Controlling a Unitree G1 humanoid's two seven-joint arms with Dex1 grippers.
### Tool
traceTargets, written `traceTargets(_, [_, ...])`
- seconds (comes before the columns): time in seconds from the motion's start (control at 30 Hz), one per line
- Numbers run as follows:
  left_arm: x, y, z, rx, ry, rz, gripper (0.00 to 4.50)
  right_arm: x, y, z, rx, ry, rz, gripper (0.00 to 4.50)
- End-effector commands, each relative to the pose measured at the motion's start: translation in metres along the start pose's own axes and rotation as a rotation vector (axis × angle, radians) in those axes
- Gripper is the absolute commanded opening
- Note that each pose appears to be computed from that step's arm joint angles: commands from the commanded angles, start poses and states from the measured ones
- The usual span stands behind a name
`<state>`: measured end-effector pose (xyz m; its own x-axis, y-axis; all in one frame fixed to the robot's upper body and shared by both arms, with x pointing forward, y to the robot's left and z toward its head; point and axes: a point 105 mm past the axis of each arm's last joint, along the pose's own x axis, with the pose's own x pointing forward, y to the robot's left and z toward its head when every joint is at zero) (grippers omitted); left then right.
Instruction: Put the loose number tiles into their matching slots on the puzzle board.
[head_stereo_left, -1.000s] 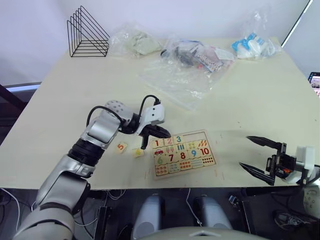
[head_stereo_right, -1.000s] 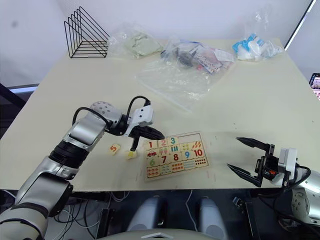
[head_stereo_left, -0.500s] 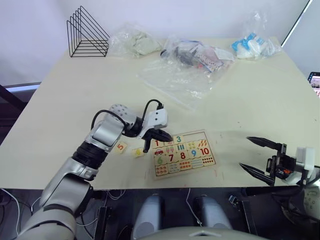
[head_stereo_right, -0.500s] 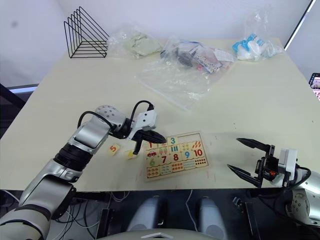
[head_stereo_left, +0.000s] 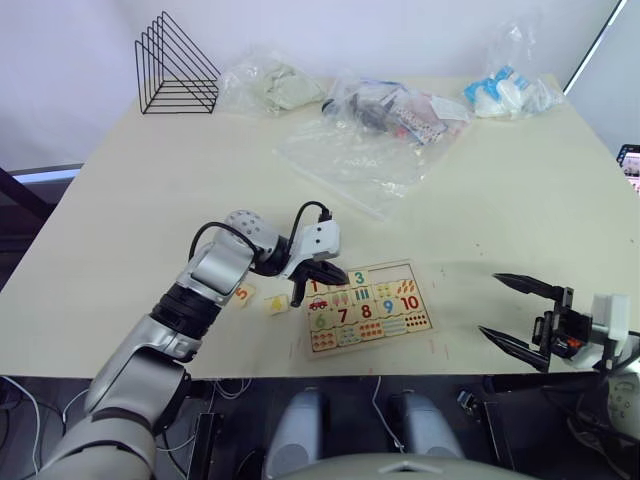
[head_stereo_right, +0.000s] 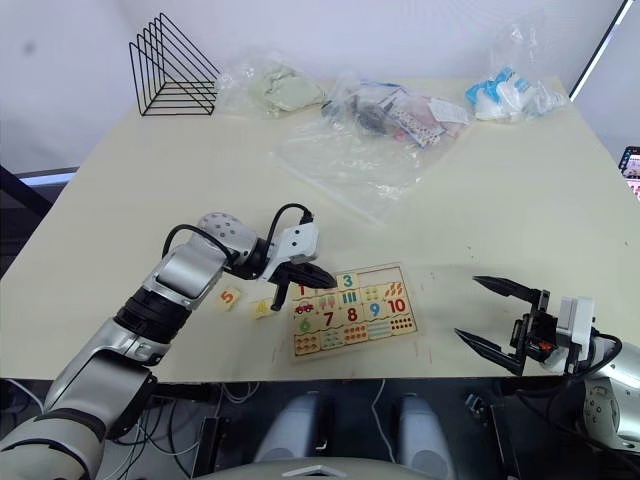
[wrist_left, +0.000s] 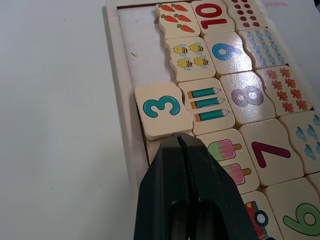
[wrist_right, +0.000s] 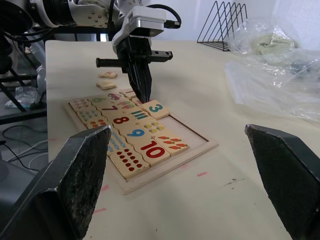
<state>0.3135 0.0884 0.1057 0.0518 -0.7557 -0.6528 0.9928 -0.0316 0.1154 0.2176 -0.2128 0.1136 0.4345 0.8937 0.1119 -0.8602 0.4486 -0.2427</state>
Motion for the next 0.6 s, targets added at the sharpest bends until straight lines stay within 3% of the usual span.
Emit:
traceTargets(0.03, [-0.0004,0.0001,0.0069,0.037,-0.013,0.008,0.02,0.0017,0.0002,0.0084,-0.044,-0.019,0.008,4.5])
traceTargets(0.6, [0.0012,-0.0039,0.0045,0.051,-0.001,-0.011,0.02,0.0001,0.0028,0.008,-0.04,-0.015,0.005,4.5])
